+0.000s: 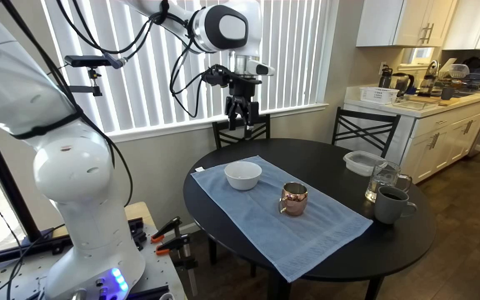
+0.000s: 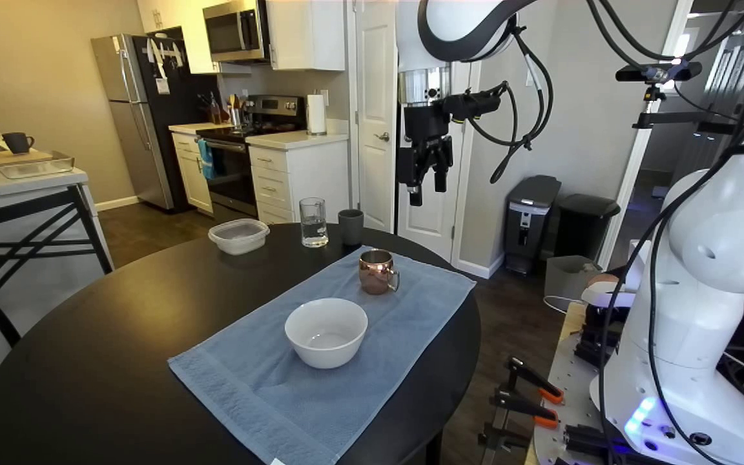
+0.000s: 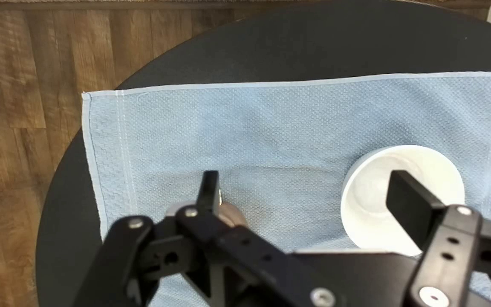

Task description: Pour the items in the cup into the bowl

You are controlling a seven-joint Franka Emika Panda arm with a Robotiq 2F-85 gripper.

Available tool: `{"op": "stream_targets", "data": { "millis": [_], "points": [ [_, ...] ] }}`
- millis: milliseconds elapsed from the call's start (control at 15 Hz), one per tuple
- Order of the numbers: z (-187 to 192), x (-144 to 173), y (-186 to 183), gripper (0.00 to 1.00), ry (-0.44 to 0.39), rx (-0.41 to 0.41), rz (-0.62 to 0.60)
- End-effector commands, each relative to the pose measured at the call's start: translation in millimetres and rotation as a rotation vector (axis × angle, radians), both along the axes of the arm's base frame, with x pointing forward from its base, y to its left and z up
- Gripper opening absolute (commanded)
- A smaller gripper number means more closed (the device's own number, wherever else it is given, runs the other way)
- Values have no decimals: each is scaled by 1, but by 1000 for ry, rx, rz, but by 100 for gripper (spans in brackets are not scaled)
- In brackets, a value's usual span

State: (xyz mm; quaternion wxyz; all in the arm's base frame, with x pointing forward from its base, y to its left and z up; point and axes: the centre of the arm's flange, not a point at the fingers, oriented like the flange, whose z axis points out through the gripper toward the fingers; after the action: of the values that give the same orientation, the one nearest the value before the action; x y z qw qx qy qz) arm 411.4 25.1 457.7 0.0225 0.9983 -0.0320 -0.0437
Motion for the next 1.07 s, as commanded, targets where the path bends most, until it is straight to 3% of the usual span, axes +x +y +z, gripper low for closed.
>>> {"op": "stream_targets", "data": {
  "millis": [0, 600, 1000],
  "points": [
    [0, 0, 0, 100, 0, 0, 0],
    [0, 0, 0, 100, 0, 0, 0],
    [-25, -3, -120, 100, -64, 48, -118]
  ]
}}
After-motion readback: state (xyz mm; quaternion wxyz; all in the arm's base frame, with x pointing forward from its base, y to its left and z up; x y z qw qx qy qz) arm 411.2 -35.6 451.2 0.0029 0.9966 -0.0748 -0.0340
